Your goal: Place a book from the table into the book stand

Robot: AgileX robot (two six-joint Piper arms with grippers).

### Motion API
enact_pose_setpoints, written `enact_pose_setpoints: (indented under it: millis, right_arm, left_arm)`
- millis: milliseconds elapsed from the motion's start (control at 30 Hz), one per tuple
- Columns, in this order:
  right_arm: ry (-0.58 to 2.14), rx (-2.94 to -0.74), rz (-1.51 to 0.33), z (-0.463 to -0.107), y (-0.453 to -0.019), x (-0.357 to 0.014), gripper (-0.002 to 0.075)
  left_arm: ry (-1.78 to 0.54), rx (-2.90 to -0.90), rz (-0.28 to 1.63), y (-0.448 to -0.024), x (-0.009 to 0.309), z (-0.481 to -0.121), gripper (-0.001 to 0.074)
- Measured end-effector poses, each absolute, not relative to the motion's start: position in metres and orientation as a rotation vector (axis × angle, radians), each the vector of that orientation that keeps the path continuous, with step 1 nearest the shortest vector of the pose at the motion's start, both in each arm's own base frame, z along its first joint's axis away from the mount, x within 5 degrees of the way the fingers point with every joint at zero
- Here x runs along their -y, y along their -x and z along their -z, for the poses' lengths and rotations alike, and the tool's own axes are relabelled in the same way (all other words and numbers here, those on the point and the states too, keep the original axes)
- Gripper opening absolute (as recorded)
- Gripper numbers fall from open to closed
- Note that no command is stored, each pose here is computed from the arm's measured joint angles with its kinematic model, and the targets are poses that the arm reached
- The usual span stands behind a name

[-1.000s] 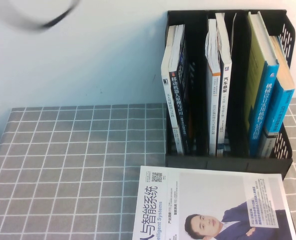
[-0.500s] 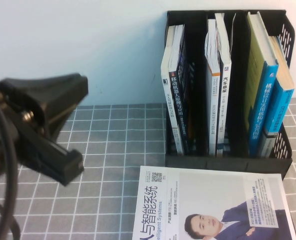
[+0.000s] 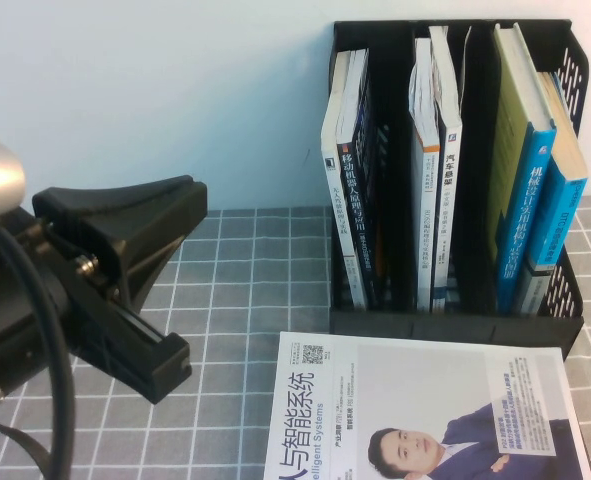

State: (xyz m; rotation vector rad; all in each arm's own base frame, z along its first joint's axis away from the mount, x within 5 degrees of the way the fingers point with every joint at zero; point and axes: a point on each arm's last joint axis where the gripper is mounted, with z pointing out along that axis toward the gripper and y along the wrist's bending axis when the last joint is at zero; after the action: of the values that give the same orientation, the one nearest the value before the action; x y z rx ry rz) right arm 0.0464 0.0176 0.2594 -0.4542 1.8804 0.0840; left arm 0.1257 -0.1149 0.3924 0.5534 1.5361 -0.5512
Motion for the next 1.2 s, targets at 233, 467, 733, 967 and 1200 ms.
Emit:
enact_pose_setpoints:
  millis: [233, 467, 733, 967, 1200]
  right_arm:
    - [0.472, -1.960, -0.111, -0.248, -0.044, -0.019, -0.0002]
    - [0.469, -1.958, -0.114, -0.248, -0.044, -0.019, -0.0002]
    - [0.469, -1.958, -0.116, -0.248, -0.044, -0.019, -0.0002]
    - [0.469, -1.958, -0.116, -0.248, -0.044, -0.019, -0.0002]
    - [0.469, -1.958, -0.116, -0.248, -0.044, -0.019, -0.0002]
  left_arm:
    - [-0.559, -1.548, 0.548, -0.127, 0.116, -0.388, -0.0001]
    - [-0.560, -1.550, 0.548, -0.127, 0.116, -0.388, -0.0003]
    - [-0.453, -1.637, 0.624, -0.122, 0.108, -0.386, -0.0003]
    - [-0.340, -1.534, 0.482, -0.103, 0.060, -0.374, -0.0003]
    - [-0.171, -1.558, 0.292, -0.077, 0.023, -0.296, -0.0003]
